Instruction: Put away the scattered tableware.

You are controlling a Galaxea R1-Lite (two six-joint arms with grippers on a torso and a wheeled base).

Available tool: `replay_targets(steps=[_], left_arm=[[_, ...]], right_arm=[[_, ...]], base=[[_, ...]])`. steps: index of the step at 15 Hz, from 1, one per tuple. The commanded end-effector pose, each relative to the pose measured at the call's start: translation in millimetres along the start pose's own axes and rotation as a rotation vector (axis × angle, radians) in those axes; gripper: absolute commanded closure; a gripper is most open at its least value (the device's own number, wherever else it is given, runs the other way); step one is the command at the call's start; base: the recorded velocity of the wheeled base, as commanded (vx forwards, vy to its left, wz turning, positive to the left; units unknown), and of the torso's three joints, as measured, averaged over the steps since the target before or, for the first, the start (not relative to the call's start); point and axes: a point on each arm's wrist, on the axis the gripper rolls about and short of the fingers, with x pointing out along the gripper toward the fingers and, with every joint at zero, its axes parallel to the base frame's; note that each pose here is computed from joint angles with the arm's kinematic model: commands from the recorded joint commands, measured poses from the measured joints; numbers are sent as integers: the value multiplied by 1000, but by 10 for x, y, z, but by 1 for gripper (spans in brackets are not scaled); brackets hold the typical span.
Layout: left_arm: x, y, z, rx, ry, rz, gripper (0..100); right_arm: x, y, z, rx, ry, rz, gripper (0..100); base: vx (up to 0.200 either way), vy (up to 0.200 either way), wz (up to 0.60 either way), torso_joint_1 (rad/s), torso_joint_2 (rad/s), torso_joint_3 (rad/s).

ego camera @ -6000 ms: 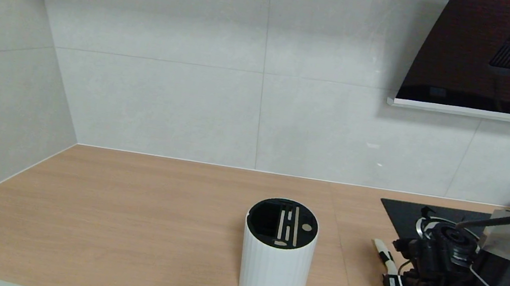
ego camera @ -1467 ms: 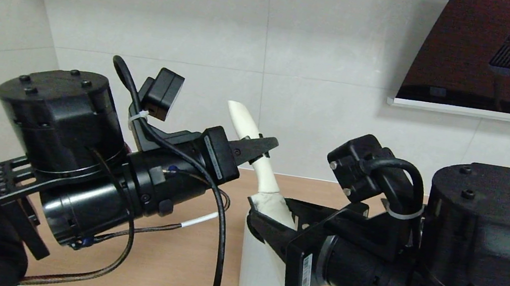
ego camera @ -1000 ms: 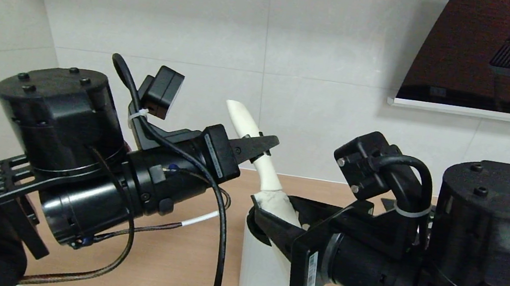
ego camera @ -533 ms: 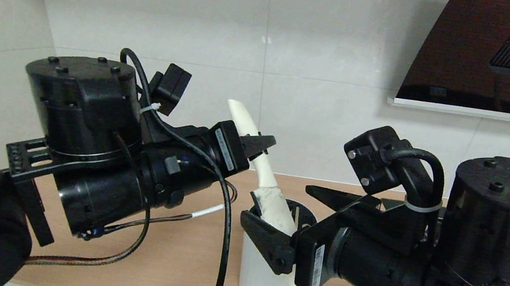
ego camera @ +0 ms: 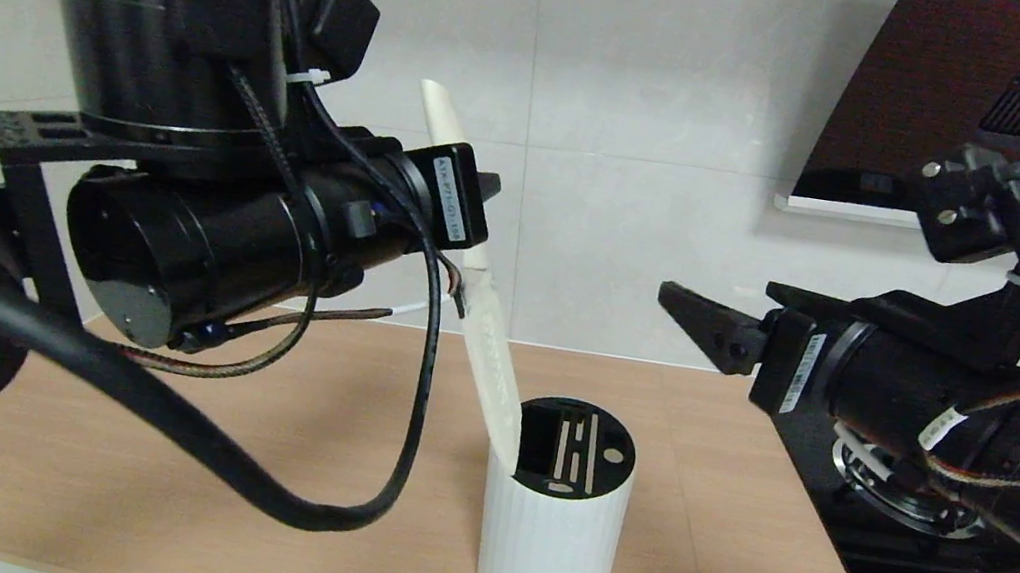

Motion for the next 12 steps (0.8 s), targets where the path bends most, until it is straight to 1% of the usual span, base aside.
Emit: replay_targets(steps=[1,2,3,4,6,7,8,9,11,12], left_arm=[[-45,5,60,30,-27,23,100],[-25,-6,39,51,-40,69,100],[87,-60,4,71,-50,111,100],[162,-96,-47,73,-50,117,100],[309,-118,-224,75,-46,127,100],[319,-122,-237,73,-49,124,100],[403,-185,-326,57,-93,93,100],[456,-194,-357,53,-110,89,100],[507,-190,-418,57,-103,93,100],[542,-185,-466,61,-91,97,100]], right_arm=[[-60,-164,118,8,-45,-56,0],[-53,-204,137,10,-51,-72,0],[-24,-210,142,11,-52,-77,0],[-16,-209,134,11,-49,-77,0],[-20,-214,134,9,-49,-80,0],[-19,-218,135,9,-49,-82,0],[-30,-226,147,10,-54,-84,0],[-16,-237,137,11,-51,-89,0],[11,-252,118,9,-44,-96,0],[15,-255,114,9,-43,-98,0]], base=[[0,0,0,0,0,0],[0,0,0,0,0,0],[0,0,0,0,0,0],[0,0,0,0,0,0],[0,0,0,0,0,0],[0,0,0,0,0,0],[0,0,0,0,0,0],[0,0,0,0,0,0],[0,0,0,0,0,0],[0,0,0,0,0,0]])
